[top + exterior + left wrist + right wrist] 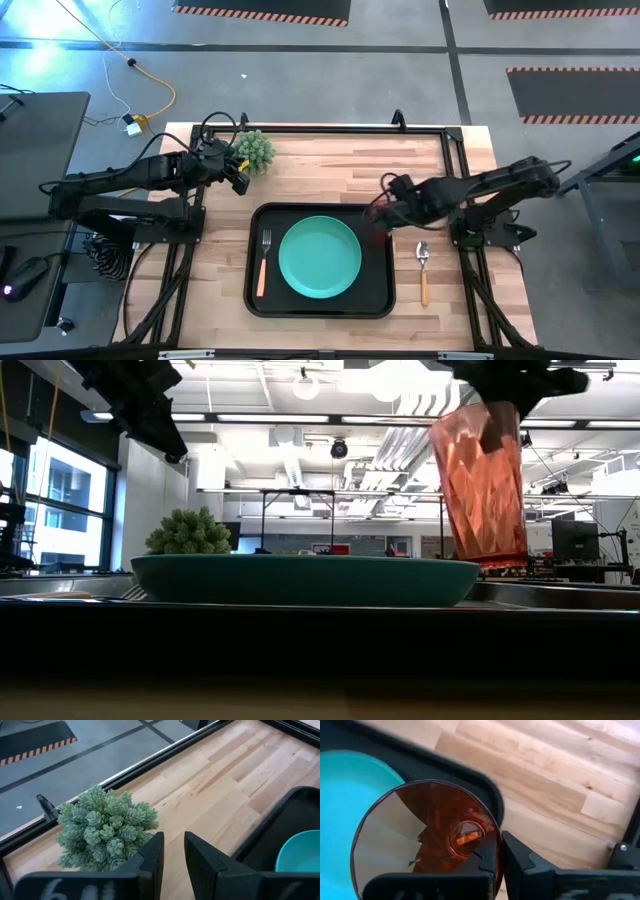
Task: Pick and place plate/cup/fork/spoon on tray
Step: Put the red cup on the black tray to the top right of the green plate
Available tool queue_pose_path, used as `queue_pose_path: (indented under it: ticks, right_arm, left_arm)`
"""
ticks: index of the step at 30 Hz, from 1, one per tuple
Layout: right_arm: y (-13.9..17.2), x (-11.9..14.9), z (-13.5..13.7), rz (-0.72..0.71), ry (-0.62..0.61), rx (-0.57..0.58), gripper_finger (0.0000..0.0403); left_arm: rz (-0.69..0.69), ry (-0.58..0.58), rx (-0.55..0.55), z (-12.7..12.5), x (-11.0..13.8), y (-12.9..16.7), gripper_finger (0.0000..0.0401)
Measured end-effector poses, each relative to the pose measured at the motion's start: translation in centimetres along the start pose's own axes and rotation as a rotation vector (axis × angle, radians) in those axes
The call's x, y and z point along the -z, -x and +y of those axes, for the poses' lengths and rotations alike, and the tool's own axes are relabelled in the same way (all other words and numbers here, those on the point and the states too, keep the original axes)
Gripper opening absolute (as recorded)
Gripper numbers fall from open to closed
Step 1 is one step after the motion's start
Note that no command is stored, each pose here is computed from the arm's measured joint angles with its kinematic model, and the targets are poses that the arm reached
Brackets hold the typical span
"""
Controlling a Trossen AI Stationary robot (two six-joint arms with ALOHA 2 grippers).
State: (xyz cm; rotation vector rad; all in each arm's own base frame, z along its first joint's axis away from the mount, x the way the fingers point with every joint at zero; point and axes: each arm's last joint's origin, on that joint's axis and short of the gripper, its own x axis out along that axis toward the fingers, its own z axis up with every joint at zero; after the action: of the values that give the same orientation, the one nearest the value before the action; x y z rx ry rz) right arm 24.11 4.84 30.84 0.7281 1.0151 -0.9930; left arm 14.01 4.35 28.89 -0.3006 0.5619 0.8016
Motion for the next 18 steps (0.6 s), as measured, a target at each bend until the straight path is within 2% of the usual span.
queue_pose_path:
  ticks: [3, 10, 18]
  right_arm:
    - [0.5, 0.1, -1.9, -0.047, -0.052, -0.033, 0.0000]
    - [0.2, -0.1, -4.8, -0.075, -0.089, -0.073, 0.0000]
    - [-0.7, -1.2, -3.4, -0.084, -0.001, -0.155, 0.0000]
  left_arm:
    - [-0.002, 0.001, 0.001, 0.0, 0.0, 0.0, 0.0067]
    - [-0.016, 0.010, 0.007, -0.1, -0.2, 0.0, 0.0065]
    - [-0.017, 0.012, 0.007, -0.1, -0.2, 0.0, 0.0065]
